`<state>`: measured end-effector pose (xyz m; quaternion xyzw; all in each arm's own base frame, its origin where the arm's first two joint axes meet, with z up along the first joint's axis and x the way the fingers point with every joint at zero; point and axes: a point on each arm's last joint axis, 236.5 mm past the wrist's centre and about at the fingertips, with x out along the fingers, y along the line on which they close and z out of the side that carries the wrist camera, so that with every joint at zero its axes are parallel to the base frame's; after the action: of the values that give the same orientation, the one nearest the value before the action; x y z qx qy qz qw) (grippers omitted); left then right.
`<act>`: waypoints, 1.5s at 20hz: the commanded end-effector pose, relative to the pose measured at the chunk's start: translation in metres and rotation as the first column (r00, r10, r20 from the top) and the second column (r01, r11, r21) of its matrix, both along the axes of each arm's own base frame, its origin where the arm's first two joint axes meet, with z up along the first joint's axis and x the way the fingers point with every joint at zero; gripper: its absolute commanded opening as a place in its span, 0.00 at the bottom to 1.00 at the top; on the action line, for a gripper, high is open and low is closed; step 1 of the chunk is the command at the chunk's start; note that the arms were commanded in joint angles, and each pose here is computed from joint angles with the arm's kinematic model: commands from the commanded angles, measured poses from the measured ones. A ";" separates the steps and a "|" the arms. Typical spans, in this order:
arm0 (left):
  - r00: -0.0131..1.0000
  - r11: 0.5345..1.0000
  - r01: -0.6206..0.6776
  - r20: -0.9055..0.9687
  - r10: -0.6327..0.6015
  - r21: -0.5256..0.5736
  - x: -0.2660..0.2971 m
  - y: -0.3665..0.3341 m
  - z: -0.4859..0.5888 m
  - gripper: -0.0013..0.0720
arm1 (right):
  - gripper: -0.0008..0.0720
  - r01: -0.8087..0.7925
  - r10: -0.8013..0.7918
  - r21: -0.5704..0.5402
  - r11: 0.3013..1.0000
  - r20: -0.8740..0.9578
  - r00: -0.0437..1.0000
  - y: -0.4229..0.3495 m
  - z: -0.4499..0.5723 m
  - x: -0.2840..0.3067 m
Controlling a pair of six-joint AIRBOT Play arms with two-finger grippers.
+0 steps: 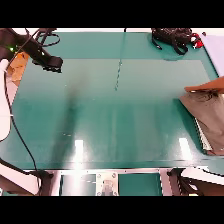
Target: Fold the shirts.
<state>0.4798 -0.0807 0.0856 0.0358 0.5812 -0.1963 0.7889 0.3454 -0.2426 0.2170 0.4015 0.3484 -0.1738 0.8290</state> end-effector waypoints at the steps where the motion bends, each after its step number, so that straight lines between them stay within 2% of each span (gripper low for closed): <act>1: 1.000 1.000 0.005 -0.001 -0.005 -0.021 -0.001 -0.005 0.001 0.05 | 0.03 0.165 -0.166 -0.022 0.986 -0.208 0.964 -0.021 -0.028 -0.077; 5: 1.000 0.999 0.012 -0.008 -0.012 -0.033 -0.003 -0.008 0.002 0.05 | 0.03 0.295 -0.254 0.023 0.955 -0.447 0.858 -0.006 -0.106 -0.137; 8: 0.999 0.999 0.018 -0.028 -0.019 -0.031 -0.007 -0.008 0.001 0.05 | 0.04 0.370 -0.262 0.023 0.929 -0.665 0.699 0.006 -0.174 -0.192; 9: 0.999 0.999 0.018 -0.030 -0.019 -0.031 -0.008 -0.008 0.000 0.05 | 0.22 0.391 -0.264 0.007 0.920 -0.725 0.636 0.010 -0.190 -0.211; 10: 0.999 0.999 0.019 -0.033 -0.020 -0.031 -0.009 -0.008 0.000 0.05 | 0.59 0.402 -0.258 0.001 0.916 -0.765 0.590 0.015 -0.201 -0.225; 11: 0.999 0.999 0.020 -0.032 -0.021 -0.033 -0.009 -0.008 0.000 0.05 | 0.83 0.402 -0.246 -0.001 0.916 -0.792 0.559 0.019 -0.208 -0.235; 12: 0.999 0.999 0.020 -0.033 -0.021 -0.034 -0.009 -0.008 0.000 0.05 | 0.83 0.403 -0.241 0.004 0.915 -0.796 0.555 0.019 -0.208 -0.235; 14: 0.999 0.999 0.022 -0.039 -0.023 -0.037 -0.010 -0.009 0.001 0.05 | 0.83 0.390 -0.250 0.014 0.921 -0.747 0.616 0.013 -0.194 -0.211; 15: 0.999 0.999 0.021 -0.049 -0.023 -0.040 -0.013 -0.010 0.001 0.05 | 0.73 0.365 -0.251 0.019 0.931 -0.693 0.676 0.009 -0.179 -0.186; 16: 0.999 0.999 0.006 -0.053 -0.009 -0.048 -0.013 -0.011 0.003 0.05 | 0.46 0.327 -0.245 0.014 0.945 -0.631 0.736 0.007 -0.163 -0.160; 17: 0.999 0.998 -0.003 -0.052 -0.001 -0.065 -0.014 -0.014 0.007 0.05 | 0.13 0.256 -0.212 0.002 0.967 -0.552 0.806 0.009 -0.143 -0.128; 18: 0.999 0.996 -0.015 -0.050 0.011 -0.083 -0.016 -0.017 0.013 0.05 | 0.03 0.183 -0.165 -0.009 0.983 -0.481 0.861 0.018 -0.128 -0.098; 20: 0.999 0.993 -0.027 -0.045 0.022 -0.117 -0.022 -0.024 0.026 0.05 | 0.03 0.044 -0.051 -0.027 0.999 -0.383 0.922 0.049 -0.108 -0.048; 23: 0.996 0.990 -0.036 -0.084 0.024 -0.137 -0.049 -0.031 0.029 0.05 | 0.03 -0.180 0.156 -0.032 0.983 -0.370 0.916 0.117 -0.116 -0.011; 26: 0.989 0.990 -0.038 -0.148 0.018 -0.137 -0.100 -0.045 0.004 0.05 | 0.03 -0.387 0.351 -0.017 0.922 -0.387 0.853 0.194 -0.143 -0.010; 30: 0.972 0.985 -0.104 -0.225 0.072 -0.135 -0.177 -0.049 -0.040 0.05 | 0.03 -0.583 0.531 -0.006 0.812 -0.404 0.744 0.274 -0.189 -0.046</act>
<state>0.3479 -0.1268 0.0726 -0.0498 0.6377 -0.2199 0.7365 0.3165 -0.0208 0.0525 0.2251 0.5838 -0.0782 0.7761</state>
